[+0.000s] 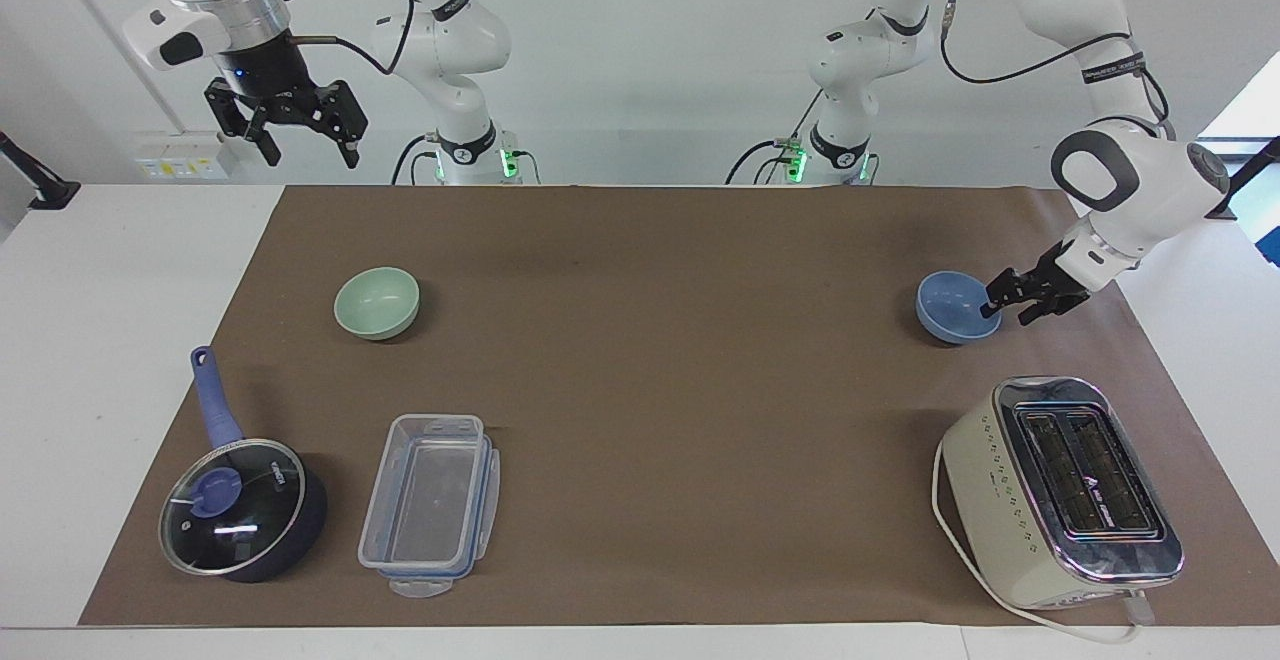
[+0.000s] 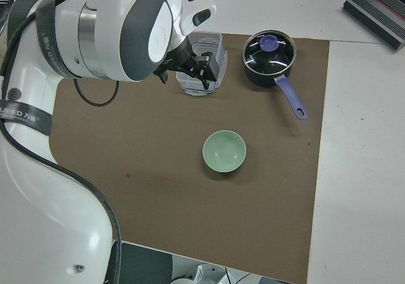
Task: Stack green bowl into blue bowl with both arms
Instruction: 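Lower the left gripper to the rim of the blue bowl, then grip the blue bowl rim with the left gripper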
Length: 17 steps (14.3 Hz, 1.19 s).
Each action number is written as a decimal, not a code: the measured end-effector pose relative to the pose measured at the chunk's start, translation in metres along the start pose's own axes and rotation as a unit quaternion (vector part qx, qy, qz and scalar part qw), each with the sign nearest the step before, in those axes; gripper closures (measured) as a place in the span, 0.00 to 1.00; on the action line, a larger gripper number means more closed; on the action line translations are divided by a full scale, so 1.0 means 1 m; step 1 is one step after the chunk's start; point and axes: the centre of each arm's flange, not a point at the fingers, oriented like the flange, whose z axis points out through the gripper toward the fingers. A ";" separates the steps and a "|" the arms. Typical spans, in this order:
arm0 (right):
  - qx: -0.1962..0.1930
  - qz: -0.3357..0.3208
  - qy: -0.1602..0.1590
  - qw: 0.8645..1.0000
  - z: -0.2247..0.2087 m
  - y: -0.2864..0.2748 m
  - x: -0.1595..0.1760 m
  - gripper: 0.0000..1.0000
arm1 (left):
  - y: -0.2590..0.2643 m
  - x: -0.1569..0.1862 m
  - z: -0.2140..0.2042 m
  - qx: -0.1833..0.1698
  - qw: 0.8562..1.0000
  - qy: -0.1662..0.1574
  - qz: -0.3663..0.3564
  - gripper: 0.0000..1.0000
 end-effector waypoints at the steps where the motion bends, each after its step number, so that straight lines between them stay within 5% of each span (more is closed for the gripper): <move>1: 0.000 0.000 0.000 1.000 0.000 0.000 0.000 0.00 | 0.000 -0.001 0.003 0.000 1.000 0.000 -0.001 0.27; 4: 0.000 0.000 0.000 1.000 0.000 0.000 0.000 0.00 | 0.000 -0.003 0.005 0.000 1.000 -0.001 -0.001 0.33; 6: 0.000 0.000 0.000 1.000 0.000 0.000 0.000 0.00 | 0.000 -0.003 0.005 0.000 1.000 0.000 -0.001 0.53; 8: 0.000 0.000 0.000 1.000 0.000 0.000 0.000 0.00 | 0.000 -0.002 0.004 -0.003 1.000 0.002 -0.003 0.57; 11: 0.000 0.000 0.000 1.000 0.000 0.000 0.000 0.00 | 0.001 -0.002 0.004 -0.005 1.000 0.004 0.004 0.96; 17: 0.000 0.000 0.000 1.000 0.000 0.000 0.000 0.00 | 0.005 -0.002 -0.007 -0.001 1.000 0.013 0.013 0.96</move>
